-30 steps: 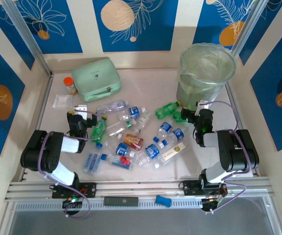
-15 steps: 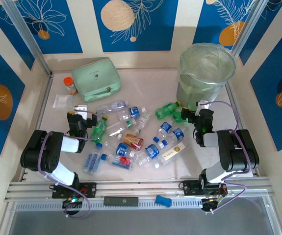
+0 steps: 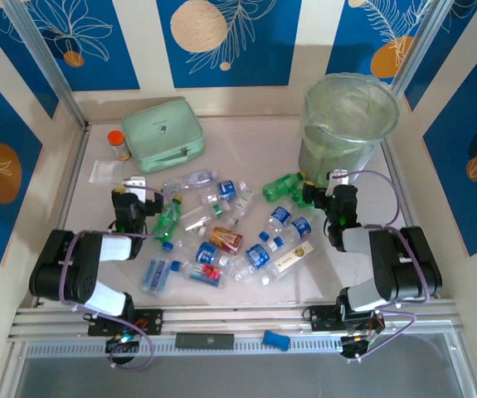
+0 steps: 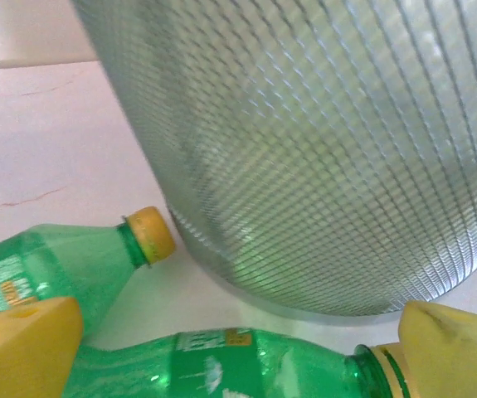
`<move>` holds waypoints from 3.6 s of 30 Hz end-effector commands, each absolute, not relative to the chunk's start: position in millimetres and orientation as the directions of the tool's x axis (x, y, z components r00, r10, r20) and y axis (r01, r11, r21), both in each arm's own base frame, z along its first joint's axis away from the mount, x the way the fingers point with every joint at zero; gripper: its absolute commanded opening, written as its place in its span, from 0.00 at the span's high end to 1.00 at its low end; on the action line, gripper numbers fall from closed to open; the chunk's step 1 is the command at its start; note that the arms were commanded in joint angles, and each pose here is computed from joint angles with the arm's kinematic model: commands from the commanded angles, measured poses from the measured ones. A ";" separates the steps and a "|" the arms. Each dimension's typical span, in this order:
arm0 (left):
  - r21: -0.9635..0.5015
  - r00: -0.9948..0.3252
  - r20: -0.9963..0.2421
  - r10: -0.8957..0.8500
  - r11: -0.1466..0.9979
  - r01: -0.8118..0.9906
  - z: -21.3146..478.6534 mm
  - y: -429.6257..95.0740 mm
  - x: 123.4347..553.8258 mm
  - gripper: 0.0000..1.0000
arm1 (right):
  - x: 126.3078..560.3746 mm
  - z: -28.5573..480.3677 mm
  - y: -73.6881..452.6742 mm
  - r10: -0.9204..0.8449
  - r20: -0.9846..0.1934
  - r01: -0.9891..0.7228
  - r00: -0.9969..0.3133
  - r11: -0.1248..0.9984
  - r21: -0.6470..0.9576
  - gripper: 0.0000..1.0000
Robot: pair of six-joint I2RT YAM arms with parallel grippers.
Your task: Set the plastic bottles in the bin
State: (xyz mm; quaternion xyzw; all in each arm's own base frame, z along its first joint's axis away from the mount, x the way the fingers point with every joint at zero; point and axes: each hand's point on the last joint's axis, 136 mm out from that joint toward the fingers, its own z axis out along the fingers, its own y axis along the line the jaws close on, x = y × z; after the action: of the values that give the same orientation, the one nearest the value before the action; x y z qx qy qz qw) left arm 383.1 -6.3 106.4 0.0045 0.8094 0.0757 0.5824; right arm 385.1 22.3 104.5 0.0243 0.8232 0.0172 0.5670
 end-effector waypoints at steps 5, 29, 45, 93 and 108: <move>0.049 -0.212 -0.977 0.017 0.988 -0.145 186.3 -3.0 381.4 0.00 | 377.4 168.2 11.6 0.112 -0.935 0.104 -0.337 0.991 0.081 0.01; -0.355 -0.508 -0.855 -0.106 0.834 0.423 215.7 -222.3 353.0 0.00 | 228.6 149.8 89.5 0.530 -0.260 0.420 -0.807 0.825 0.378 0.02; -0.315 -0.506 -0.856 -0.106 0.883 0.348 183.5 -229.5 373.1 0.00 | 150.0 83.2 111.8 0.717 0.028 0.696 -0.696 0.665 0.271 0.11; -0.493 -0.499 -0.801 -0.332 0.839 0.232 185.3 -195.5 376.7 0.00 | 268.5 214.5 122.1 0.467 -0.434 0.233 -0.771 0.840 0.490 0.56; -0.537 -0.473 -0.749 -0.465 0.844 0.021 171.7 -117.5 361.3 0.00 | 411.7 424.4 143.4 0.177 -0.903 -0.275 -0.392 0.914 0.299 0.60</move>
State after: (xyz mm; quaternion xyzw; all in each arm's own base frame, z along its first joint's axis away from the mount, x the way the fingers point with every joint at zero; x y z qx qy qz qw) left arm 366.0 -127.9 166.3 -0.1326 0.8223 -0.2624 0.4872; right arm 393.4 153.2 381.1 0.0124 0.8474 0.2312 0.4778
